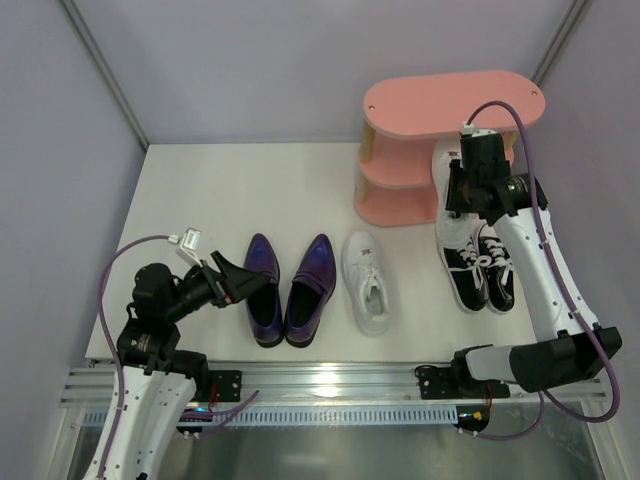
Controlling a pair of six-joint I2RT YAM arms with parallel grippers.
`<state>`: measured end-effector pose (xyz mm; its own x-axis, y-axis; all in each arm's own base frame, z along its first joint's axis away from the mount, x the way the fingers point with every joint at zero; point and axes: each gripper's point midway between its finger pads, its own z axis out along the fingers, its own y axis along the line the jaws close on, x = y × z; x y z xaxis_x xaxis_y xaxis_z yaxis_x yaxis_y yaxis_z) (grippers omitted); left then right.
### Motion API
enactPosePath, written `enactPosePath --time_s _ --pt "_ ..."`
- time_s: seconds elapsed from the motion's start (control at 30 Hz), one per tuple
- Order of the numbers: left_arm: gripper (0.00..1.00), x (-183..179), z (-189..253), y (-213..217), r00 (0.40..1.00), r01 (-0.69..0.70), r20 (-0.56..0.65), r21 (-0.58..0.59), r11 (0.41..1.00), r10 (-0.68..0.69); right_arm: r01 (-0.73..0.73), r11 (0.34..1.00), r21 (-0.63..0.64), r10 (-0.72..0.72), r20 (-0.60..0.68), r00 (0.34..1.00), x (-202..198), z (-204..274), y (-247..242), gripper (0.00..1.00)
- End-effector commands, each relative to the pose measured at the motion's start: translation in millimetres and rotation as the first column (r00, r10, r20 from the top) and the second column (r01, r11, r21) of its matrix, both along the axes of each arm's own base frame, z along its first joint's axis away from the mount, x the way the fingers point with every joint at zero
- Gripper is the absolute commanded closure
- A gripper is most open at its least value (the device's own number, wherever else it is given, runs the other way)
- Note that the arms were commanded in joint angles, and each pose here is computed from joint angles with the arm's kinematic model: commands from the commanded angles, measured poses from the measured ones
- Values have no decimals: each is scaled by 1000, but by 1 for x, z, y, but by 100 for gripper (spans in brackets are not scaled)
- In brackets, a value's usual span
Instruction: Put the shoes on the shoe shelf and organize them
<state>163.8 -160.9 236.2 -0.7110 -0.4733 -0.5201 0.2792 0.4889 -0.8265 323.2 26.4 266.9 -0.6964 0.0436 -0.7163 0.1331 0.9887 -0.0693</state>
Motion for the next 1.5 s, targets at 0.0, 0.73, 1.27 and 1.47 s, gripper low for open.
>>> enactPosePath --time_s 0.0,0.73,1.27,1.47 --pt "0 -4 14 -1 998 22 60 2 1000 -22 -24 999 22 16 324 946 37 91 -9 96" --pt "0 -10 12 3 998 20 67 49 999 -23 31 995 91 -67 434 899 118 76 -41 96" --pt "0 -7 14 3 999 8 53 40 999 -10 19 970 242 -166 605 779 119 85 -33 76" --pt "0 -9 13 4 999 5 45 40 999 -7 -8 967 254 -158 624 765 117 101 -29 52"
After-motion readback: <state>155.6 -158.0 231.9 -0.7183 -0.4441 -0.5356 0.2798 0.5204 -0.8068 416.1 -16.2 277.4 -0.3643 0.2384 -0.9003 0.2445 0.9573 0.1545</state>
